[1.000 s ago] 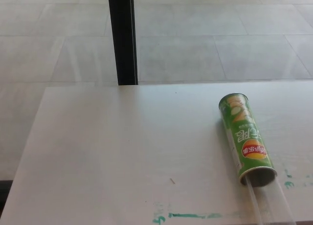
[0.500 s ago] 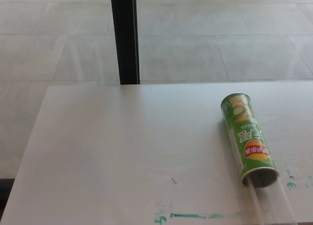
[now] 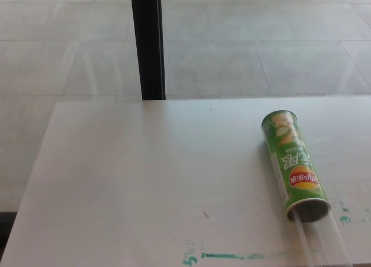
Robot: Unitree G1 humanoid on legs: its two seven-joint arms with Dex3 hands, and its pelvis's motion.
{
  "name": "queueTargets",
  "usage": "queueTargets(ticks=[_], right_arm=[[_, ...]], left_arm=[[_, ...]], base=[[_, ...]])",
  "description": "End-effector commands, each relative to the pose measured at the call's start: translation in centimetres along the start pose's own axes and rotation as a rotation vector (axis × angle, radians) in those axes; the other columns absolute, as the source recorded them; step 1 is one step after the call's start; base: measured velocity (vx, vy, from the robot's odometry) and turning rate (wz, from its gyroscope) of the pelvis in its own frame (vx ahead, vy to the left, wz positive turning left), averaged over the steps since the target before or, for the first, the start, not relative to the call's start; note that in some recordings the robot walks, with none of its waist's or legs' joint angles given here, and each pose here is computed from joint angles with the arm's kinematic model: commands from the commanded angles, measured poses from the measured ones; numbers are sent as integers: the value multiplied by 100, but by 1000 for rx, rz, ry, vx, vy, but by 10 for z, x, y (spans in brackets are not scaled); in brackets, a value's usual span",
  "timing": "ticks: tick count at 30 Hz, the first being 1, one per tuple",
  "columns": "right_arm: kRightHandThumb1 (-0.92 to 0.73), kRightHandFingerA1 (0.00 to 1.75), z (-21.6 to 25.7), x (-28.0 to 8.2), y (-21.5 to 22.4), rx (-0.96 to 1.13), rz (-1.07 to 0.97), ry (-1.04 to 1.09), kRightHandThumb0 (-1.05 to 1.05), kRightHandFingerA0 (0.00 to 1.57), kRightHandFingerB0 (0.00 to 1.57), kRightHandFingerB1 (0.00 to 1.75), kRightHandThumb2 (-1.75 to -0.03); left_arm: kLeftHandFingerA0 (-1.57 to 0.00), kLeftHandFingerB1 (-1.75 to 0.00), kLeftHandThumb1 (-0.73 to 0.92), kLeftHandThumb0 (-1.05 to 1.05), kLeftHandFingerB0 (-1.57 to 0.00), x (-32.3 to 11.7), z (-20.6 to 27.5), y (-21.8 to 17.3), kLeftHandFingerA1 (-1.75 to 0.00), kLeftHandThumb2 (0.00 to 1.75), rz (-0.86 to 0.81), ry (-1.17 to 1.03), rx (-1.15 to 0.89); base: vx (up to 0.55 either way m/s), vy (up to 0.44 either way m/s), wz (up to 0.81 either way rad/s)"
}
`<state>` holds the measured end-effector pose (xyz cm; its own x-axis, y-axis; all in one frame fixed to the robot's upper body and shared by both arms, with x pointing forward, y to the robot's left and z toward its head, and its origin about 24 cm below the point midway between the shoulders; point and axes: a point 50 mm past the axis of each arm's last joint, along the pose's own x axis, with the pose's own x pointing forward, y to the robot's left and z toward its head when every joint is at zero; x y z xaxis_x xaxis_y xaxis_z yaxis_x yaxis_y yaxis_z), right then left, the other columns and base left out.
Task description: Use the right hand as a fist to push the chips tray inside its container kept in the middle of the desk
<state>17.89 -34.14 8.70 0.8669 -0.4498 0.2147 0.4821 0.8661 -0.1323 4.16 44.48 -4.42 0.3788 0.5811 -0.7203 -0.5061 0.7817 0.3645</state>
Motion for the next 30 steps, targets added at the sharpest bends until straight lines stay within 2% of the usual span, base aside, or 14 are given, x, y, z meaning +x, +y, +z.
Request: queueTargets(ticks=[1,6,7,12,18,19,22,25,28,30], right_arm=[[-64,70,44,-42,63,42,439,-113,-54,57,36,54,-97],[-63,72,44,-58,79,5,581,-114,-54,60,39,55,-98],[-80,66,46,-64,82,-39,638,-114,-52,64,45,40,-64],[-80,67,51,-75,84,-140,793,-140,-48,72,52,44,-63],[-80,72,59,-79,84,-244,952,-164,-47,74,55,48,-64],[-79,75,61,-80,84,-306,1035,-163,-52,76,59,49,-63],[-78,70,67,-81,83,-436,1122,-185,-53,77,59,49,-63],[-78,64,72,-82,83,-498,1161,-206,-55,77,58,48,-63],[-77,66,76,-83,83,-553,1186,-224,-54,79,60,49,-62],[-75,70,76,-83,83,-555,1197,-229,-54,78,60,50,-62]], left_arm=[[-52,-41,73,-59,-44,-1,2,5,-57,62,21,-9,-24],[-53,-45,73,-60,-45,0,8,6,-59,62,28,-21,-19],[-54,-45,73,-59,-46,0,9,7,-62,61,30,-25,-21],[-52,-40,74,-61,-45,-1,8,9,-54,62,30,-17,15],[-52,-42,73,-61,-44,-1,9,9,-58,62,25,-23,-8],[-51,-42,73,-62,-44,-1,9,9,-57,62,21,-21,-1],[-52,-42,75,-61,-42,-1,9,8,-59,62,18,-28,12],[-53,-42,75,-61,-44,-2,10,9,-61,62,22,-29,15],[-50,-41,74,-61,-43,-2,9,11,-55,62,24,-28,29],[-51,-41,73,-62,-43,-2,9,11,-58,62,22,-27,-3]], base=[[0,0,0],[0,0,0],[0,0,0],[0,0,0],[0,0,0],[0,0,0],[0,0,0],[0,0,0],[0,0,0],[0,0,0]])
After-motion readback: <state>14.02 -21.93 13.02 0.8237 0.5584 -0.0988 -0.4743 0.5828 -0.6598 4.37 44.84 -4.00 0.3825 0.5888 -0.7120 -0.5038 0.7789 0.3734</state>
